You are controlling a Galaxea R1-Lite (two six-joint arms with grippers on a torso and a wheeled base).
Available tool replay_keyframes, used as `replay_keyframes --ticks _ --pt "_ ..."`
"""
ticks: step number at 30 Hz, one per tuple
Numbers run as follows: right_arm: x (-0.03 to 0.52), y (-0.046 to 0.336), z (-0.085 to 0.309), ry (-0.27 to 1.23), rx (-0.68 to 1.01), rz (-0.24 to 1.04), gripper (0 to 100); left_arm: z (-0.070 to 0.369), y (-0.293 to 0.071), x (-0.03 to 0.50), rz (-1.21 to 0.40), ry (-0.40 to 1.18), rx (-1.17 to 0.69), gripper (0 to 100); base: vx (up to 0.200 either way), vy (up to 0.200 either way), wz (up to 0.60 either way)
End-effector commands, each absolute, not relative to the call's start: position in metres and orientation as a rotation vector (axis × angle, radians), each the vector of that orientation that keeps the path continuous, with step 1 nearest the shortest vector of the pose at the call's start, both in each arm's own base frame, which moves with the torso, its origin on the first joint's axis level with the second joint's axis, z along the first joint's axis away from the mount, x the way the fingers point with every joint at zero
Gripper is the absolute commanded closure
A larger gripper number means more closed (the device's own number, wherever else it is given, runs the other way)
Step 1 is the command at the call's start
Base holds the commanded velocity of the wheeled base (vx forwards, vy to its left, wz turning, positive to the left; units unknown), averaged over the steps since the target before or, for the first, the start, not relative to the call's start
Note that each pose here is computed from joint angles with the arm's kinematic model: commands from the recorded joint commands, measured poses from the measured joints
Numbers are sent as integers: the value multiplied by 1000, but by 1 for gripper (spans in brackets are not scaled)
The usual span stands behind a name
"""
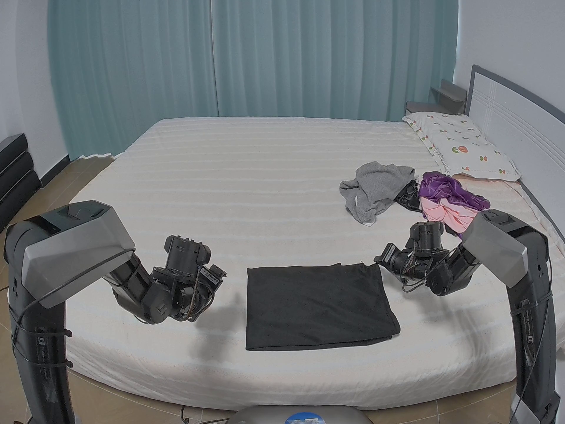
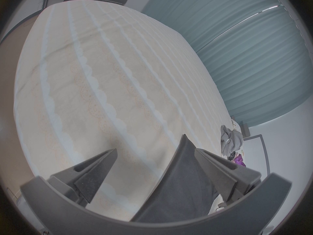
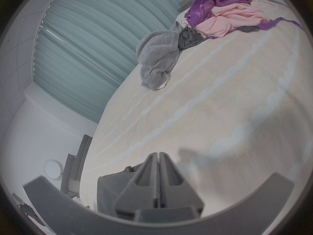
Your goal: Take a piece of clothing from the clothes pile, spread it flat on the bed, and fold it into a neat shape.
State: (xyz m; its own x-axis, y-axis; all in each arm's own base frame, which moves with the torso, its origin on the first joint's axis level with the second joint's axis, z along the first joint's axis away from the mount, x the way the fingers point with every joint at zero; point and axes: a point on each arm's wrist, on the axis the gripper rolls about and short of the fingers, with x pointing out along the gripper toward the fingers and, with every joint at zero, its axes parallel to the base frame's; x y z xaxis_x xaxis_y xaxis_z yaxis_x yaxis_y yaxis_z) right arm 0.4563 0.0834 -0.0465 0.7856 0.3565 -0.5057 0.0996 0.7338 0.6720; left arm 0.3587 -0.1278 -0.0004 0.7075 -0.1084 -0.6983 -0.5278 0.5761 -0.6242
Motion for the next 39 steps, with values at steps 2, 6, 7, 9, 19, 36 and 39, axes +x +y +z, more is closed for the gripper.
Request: replay_keyframes --ticks 2,6,7,9,19,36,39 --pt "457 78 -43 655 751 146 100 -1 -128 359 277 771 -943 0 0 0 0" --pt "459 73 -43 649 758 136 100 -1 -128 359 278 770 -943 0 0 0 0" --pt "459 70 -44 646 760 129 100 -1 -128 359 278 770 -943 0 0 0 0" --pt "458 66 -44 650 764 120 100 -1 -128 359 277 771 -943 0 0 0 0" --pt "441 73 -40 722 778 191 0 -1 -128 359 278 770 -943 0 0 0 0" --pt "446 74 -49 739 820 201 100 -4 -128 358 290 768 -932 0 0 0 0" --pt "449 70 -48 725 827 191 100 -6 -129 358 296 767 -926 0 0 0 0"
